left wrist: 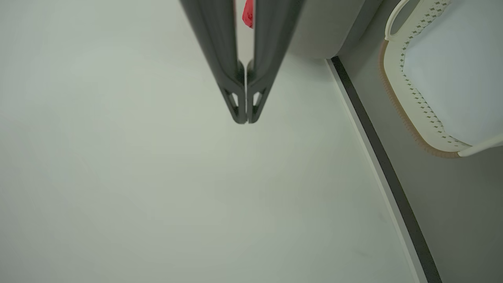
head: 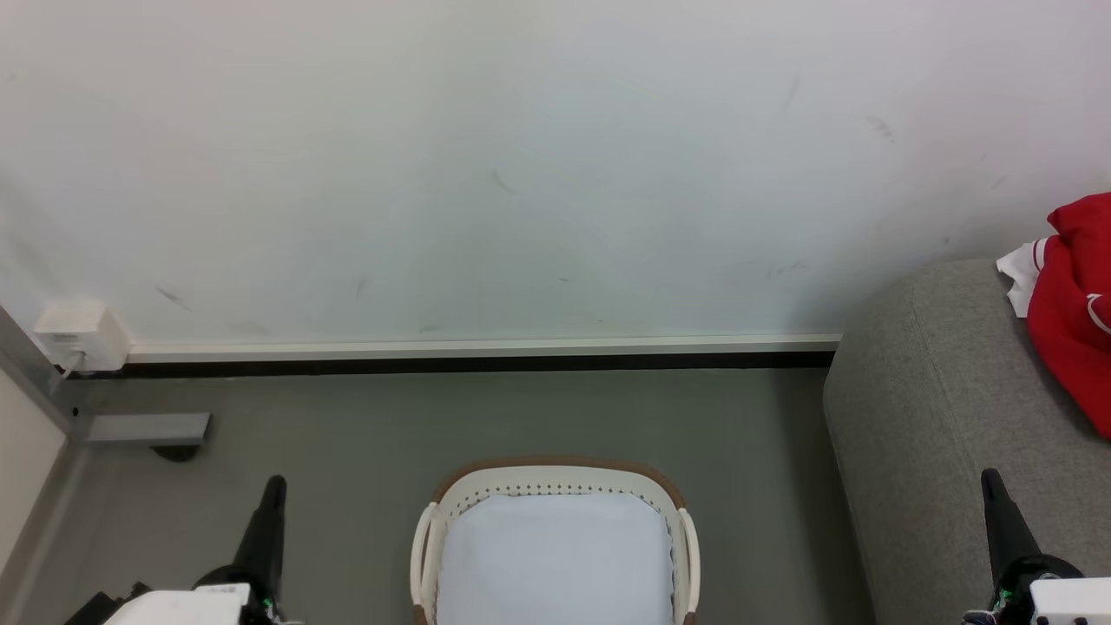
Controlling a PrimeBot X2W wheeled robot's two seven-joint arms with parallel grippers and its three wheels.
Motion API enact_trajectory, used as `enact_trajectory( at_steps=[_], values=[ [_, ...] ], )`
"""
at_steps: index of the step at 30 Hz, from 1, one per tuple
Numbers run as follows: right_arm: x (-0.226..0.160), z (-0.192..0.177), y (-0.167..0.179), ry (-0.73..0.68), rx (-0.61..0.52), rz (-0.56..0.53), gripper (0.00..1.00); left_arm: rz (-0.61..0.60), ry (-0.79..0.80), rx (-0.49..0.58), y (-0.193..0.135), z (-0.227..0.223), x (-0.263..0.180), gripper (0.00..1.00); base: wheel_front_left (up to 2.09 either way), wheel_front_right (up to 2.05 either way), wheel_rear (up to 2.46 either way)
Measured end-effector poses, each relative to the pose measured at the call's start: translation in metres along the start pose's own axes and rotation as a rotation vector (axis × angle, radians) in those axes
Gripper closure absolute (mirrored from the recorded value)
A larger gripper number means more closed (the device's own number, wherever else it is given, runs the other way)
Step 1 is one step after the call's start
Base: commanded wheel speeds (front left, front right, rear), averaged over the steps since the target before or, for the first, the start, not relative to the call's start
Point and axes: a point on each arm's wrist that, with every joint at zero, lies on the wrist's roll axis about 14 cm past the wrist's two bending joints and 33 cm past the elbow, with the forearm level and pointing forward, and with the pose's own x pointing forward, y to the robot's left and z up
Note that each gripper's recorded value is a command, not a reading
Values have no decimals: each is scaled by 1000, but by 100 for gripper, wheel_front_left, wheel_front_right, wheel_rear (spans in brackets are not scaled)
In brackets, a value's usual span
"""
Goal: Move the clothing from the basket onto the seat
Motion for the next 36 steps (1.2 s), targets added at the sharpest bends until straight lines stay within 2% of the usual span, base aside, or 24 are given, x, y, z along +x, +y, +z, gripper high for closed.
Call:
enact_trajectory(
  at_steps=[16,36],
  values=[
    [3,0,7,8,103,25,100,-30,0,-105,-8,3,3,100,0,0,0],
    [3,0,7,8,104,26,100,-32,0,-105,-8,3,3,100,0,0,0]
  ],
)
